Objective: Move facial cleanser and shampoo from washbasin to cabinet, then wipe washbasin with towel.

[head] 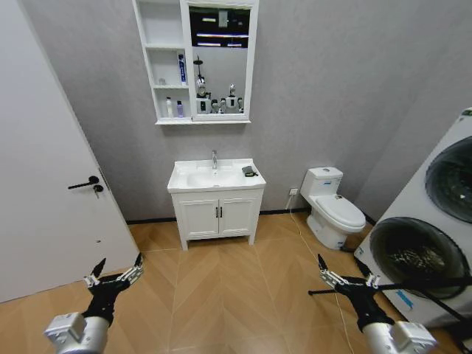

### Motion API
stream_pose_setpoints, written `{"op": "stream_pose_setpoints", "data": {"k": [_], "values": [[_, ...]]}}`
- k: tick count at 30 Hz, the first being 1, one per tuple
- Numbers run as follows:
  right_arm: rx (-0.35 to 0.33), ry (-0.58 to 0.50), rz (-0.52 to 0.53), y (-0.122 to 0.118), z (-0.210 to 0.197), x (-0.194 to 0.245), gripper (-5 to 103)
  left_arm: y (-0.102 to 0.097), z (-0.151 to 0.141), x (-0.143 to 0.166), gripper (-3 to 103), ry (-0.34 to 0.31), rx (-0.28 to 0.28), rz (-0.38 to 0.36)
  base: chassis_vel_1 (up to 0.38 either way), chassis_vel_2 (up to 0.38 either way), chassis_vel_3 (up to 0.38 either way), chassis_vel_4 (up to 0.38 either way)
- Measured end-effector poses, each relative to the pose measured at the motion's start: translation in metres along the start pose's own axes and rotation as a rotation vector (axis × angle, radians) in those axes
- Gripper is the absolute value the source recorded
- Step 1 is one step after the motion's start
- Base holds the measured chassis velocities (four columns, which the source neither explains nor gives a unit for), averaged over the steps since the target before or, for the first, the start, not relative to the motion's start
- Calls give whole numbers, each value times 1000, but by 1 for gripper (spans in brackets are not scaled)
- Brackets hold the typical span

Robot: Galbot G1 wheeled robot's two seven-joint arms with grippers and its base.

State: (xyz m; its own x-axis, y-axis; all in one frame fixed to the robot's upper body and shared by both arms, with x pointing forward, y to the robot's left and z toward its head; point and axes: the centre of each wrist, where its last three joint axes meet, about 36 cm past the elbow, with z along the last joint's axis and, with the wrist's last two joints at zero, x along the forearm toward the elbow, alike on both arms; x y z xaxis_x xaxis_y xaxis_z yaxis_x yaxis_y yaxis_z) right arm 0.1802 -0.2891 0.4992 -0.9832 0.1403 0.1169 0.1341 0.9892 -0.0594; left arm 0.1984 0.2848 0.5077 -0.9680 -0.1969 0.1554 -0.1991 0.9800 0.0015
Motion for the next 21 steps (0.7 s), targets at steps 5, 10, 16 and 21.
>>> {"op": "stream_pose_setpoints", "data": {"k": [5, 10, 16, 21], "values": [[0, 0, 0, 0, 0, 0, 100, -1, 0, 0, 100, 1, 8, -9, 0, 0, 0, 0], [0, 0, 0, 0, 0, 0, 100, 0, 1, 1, 100, 2, 16, -24, 23, 18, 19, 8], [0, 0, 0, 0, 0, 0, 100, 0, 1, 1, 100, 2, 15, -35, 72, 65, 60, 57], [0, 0, 0, 0, 0, 0, 100, 1, 0, 0, 100, -14, -37, 10, 16, 20, 17, 22]]}}
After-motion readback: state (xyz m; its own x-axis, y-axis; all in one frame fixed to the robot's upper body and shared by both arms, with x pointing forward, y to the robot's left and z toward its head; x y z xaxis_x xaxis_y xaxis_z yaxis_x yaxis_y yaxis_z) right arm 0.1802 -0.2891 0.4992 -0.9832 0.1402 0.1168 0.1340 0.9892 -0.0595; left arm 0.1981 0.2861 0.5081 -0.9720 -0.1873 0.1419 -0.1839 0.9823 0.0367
